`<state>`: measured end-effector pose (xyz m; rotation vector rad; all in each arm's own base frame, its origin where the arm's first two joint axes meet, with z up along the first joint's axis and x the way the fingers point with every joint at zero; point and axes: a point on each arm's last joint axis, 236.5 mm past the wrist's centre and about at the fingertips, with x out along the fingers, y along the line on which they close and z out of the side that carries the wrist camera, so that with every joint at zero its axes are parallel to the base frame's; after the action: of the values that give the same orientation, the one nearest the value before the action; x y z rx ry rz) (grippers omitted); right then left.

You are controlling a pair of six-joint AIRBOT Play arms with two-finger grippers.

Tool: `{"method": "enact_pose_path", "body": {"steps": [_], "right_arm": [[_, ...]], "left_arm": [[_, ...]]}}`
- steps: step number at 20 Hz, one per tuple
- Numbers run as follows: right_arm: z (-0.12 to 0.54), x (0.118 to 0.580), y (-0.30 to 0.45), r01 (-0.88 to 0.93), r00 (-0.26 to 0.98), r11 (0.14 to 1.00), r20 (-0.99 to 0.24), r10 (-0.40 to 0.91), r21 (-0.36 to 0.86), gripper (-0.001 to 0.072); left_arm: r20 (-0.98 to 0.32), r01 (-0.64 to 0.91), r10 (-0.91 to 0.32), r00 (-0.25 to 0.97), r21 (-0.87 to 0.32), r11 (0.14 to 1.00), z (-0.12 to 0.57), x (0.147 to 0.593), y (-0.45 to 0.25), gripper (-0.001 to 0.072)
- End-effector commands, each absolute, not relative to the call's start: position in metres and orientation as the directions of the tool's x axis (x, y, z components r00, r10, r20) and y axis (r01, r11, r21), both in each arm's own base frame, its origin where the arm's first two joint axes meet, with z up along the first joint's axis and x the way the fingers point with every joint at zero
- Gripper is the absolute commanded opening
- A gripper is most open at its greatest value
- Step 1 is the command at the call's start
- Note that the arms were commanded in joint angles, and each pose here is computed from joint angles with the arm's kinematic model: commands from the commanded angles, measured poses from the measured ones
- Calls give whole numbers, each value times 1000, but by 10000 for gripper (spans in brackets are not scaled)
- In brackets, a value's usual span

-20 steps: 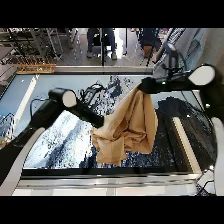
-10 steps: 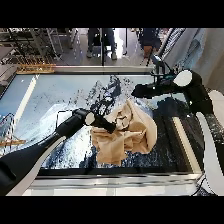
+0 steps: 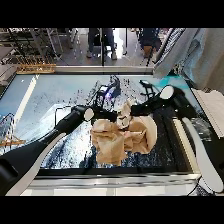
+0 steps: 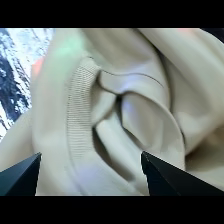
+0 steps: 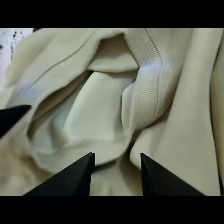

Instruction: Fold the clothes and pants, and hang the long-sleeved shirts on hangers.

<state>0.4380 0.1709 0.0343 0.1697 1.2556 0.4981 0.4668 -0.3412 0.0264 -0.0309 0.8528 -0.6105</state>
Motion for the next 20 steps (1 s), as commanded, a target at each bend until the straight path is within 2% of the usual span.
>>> {"method": "enact_pose_path", "body": {"steps": [1,4,6,7,8,9,10,11,13,16,20], "right_arm": [[-14,458,182,-231,245,903,-876,415,363,337],[-46,461,172,-198,227,940,-920,320,278,337],[-53,464,168,-172,231,949,-926,298,263,321],[-53,466,168,-172,240,950,-924,298,262,230],[-52,467,168,-169,247,950,-922,299,263,149],[-52,468,168,-169,249,950,-921,300,264,55],[-51,467,168,-169,246,950,-922,299,263,22],[-50,464,167,-172,234,950,-926,297,261,22],[-40,463,162,-190,225,953,-935,275,235,21],[8,472,158,-221,308,954,-913,266,204,20],[138,444,163,-328,406,926,-858,315,186,19]], "left_arm": [[-730,403,-512,452,-345,848,-5,475,-329,712],[-760,468,-569,313,-398,789,-39,454,-344,711],[-763,466,-593,258,-440,768,-47,450,-354,708],[-769,463,-602,215,-463,756,-52,445,-359,692],[-774,460,-613,160,-491,740,-56,438,-365,574],[-780,462,-615,117,-506,729,-59,433,-368,365],[-782,466,-615,100,-509,724,-59,431,-370,97],[-779,468,-618,106,-509,722,-55,433,-369,16],[-758,478,-634,154,-505,719,-27,443,-363,15],[-689,503,-668,281,-487,714,51,463,-340,15],[-522,485,-694,495,-497,720,191,483,-291,14]]}}
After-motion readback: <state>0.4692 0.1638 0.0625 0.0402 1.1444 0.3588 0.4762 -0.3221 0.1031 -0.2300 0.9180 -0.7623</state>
